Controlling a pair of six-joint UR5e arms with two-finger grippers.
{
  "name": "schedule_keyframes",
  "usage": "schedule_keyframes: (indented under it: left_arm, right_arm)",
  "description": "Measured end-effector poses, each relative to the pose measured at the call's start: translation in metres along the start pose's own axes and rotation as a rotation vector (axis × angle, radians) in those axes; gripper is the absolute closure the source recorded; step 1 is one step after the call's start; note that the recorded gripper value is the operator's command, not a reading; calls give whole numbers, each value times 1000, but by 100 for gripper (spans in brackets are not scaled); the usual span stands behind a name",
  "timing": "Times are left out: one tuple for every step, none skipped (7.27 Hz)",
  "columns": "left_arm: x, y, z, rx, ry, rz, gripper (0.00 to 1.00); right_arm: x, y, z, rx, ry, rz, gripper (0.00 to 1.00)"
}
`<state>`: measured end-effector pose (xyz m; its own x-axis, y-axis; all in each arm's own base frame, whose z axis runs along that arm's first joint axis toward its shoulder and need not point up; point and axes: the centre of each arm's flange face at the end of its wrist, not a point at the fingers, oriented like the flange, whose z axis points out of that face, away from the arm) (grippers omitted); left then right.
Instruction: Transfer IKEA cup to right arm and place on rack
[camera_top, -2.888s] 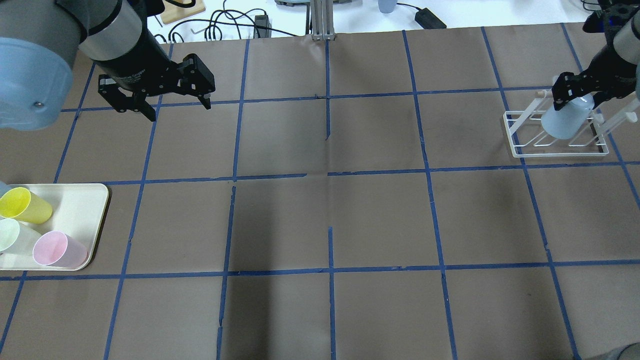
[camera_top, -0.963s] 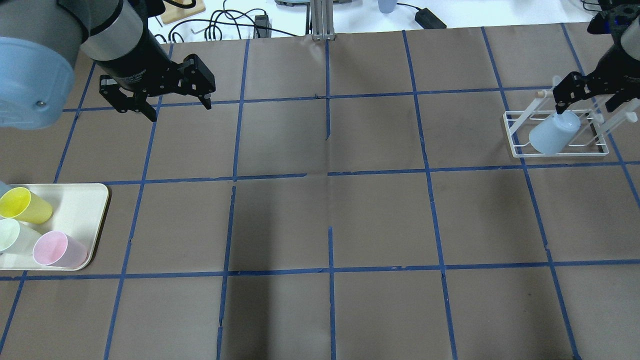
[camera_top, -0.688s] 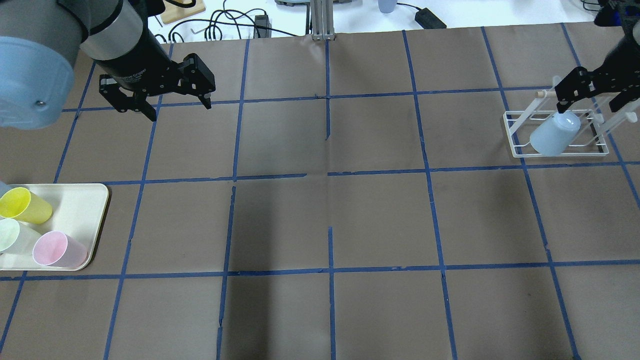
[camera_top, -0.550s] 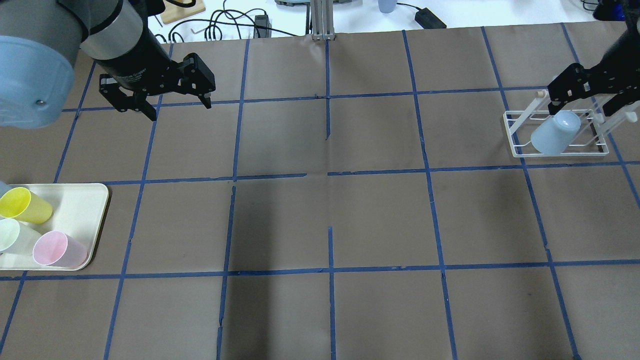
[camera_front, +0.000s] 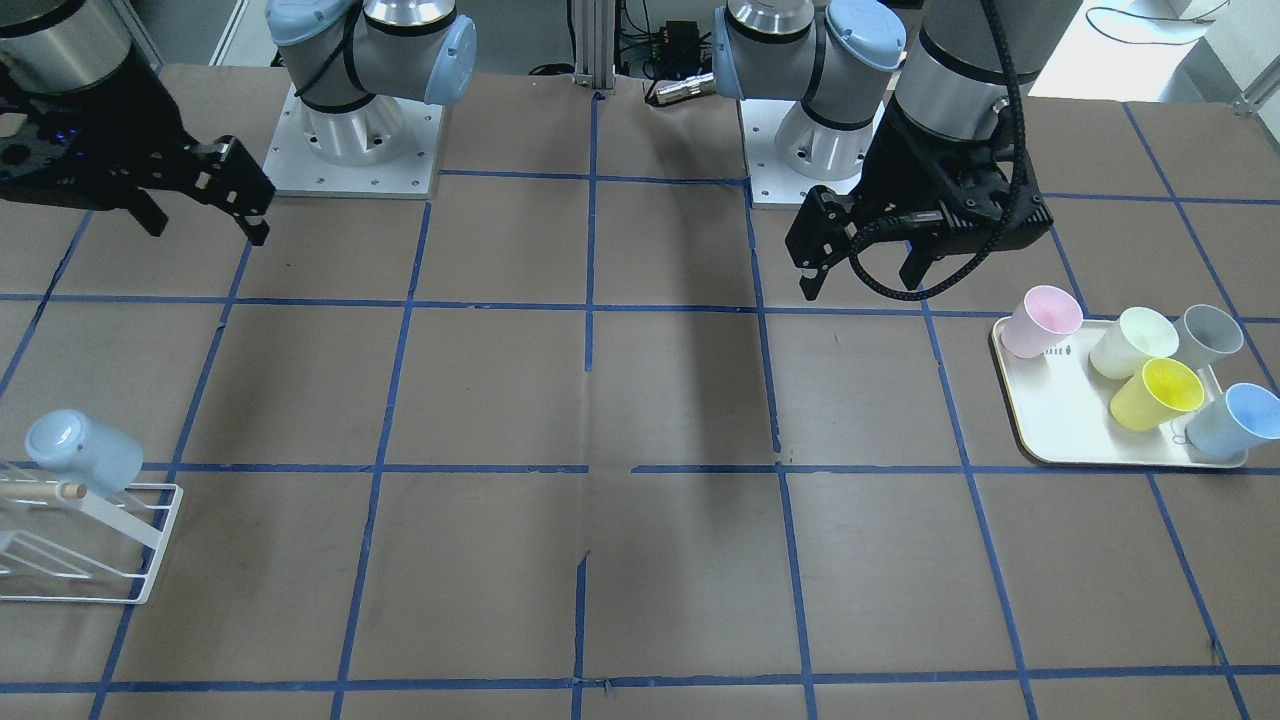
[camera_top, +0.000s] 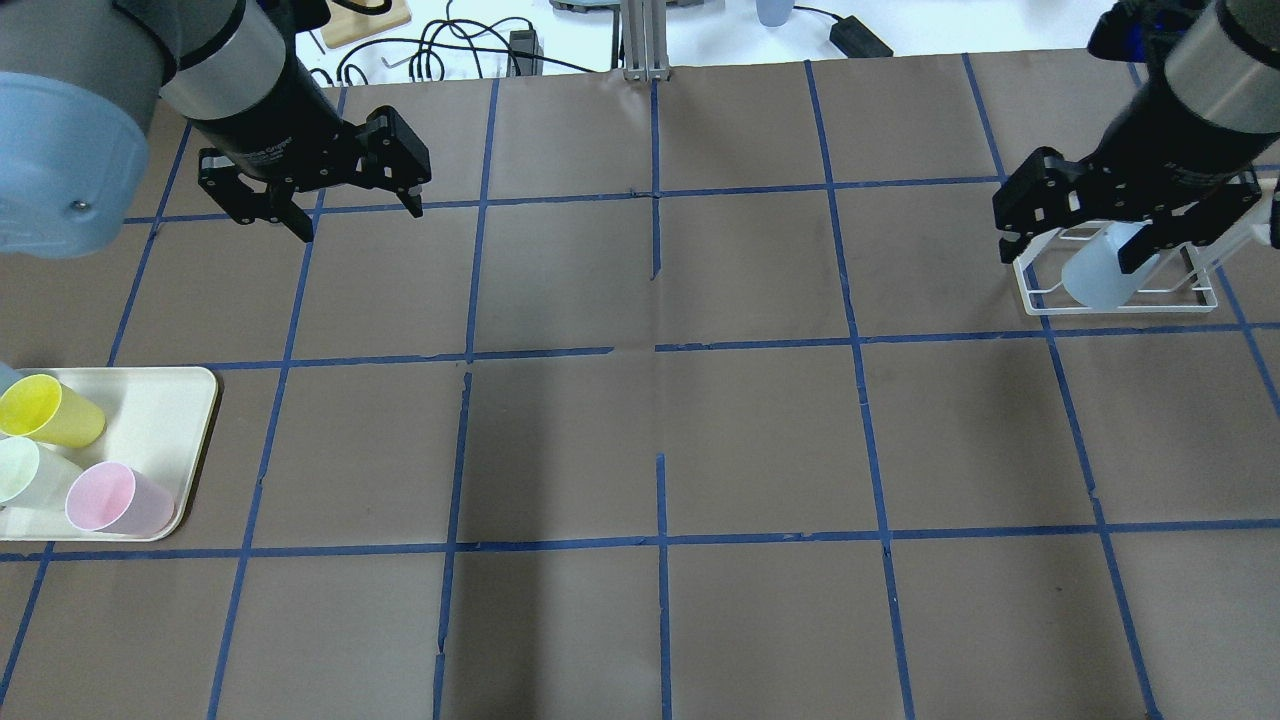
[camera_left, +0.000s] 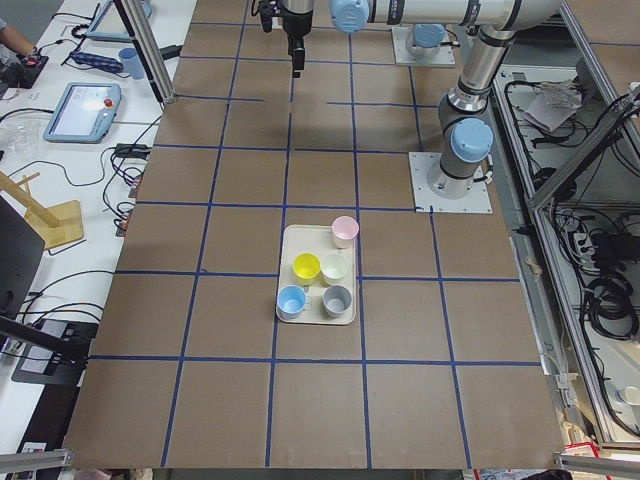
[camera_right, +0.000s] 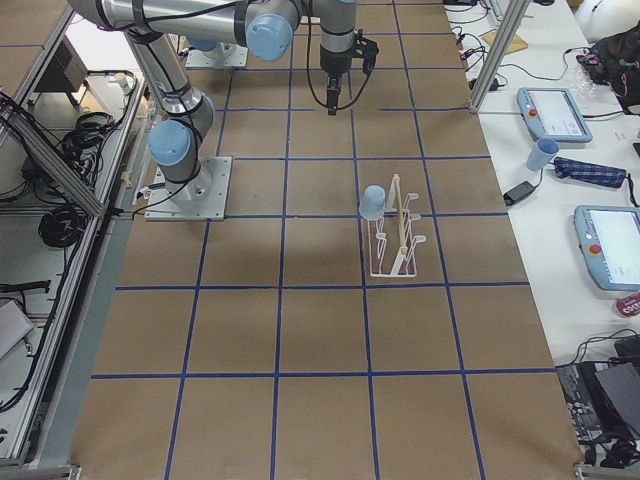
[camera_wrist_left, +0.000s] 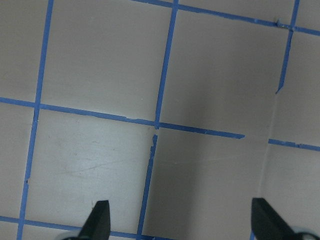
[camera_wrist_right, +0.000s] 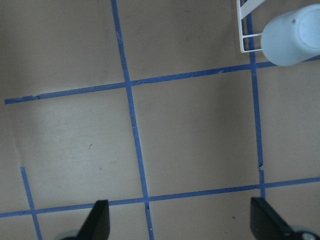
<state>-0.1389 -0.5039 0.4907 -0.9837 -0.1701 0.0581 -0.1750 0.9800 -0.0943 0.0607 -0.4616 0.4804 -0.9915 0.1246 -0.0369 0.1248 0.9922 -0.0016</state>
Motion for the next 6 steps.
schedule_keyframes:
  left_arm:
    - [0, 0, 0, 0, 0, 0, 0]
    - [0, 0, 1, -1, 0, 0, 0]
    - [0, 0, 1, -1, 0, 0, 0]
    - [0, 0, 1, -1, 0, 0, 0]
    - [0, 0, 0, -1, 0, 0, 0]
    - [0, 0, 0, 0, 1, 0, 0]
  right_arm:
    - [-24, 7, -1, 3, 0, -3, 0]
    - [-42, 14, -2, 6, -1, -4, 0]
    - [-55, 20, -4, 9, -1, -14, 0]
    - [-62, 24, -6, 10, -1, -23, 0]
    - [-66, 27, -7, 10, -3, -29, 0]
    - [-68, 30, -8, 11, -5, -36, 0]
